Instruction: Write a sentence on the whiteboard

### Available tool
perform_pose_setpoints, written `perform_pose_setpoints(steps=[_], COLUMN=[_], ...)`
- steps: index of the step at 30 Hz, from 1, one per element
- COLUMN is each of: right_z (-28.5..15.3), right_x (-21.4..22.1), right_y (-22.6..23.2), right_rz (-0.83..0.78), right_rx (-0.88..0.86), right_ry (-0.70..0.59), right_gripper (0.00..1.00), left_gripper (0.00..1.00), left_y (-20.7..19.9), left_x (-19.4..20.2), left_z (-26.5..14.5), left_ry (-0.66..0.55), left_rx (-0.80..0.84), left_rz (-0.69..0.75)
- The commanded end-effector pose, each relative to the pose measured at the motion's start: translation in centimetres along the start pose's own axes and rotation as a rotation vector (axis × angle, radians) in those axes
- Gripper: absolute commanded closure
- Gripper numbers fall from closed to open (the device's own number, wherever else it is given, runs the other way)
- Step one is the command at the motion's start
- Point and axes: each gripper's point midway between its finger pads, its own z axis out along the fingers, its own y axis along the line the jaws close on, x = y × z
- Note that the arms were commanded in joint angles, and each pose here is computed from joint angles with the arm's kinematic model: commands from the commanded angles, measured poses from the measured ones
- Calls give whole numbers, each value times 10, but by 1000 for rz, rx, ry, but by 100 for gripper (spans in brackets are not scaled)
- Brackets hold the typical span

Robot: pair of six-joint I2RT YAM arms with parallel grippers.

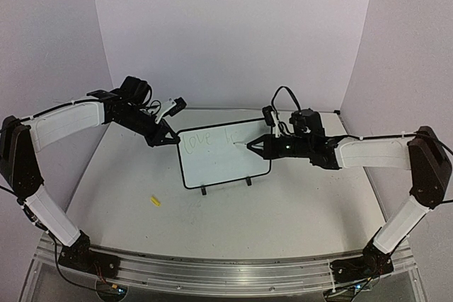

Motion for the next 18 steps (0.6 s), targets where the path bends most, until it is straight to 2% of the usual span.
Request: perform_pose_setpoints(steps=[1, 7, 18], right_z=[-10, -21, -13], right_x=[-26, -43, -58], right_y=[18, 39, 32], right_rz=[-35, -59, -70], right_rx=[-54, -121, -77], right_ry=[-66, -96, -131], right_gripper=[100, 100, 100], left_gripper=[100, 100, 100], left_y=[27, 27, 28], left_x=[8, 8, 10], left_z=[-6, -6, -3], left_ry=[43, 42, 47], left_rx=[-146, -145, -141], left_rz=[52, 52, 50])
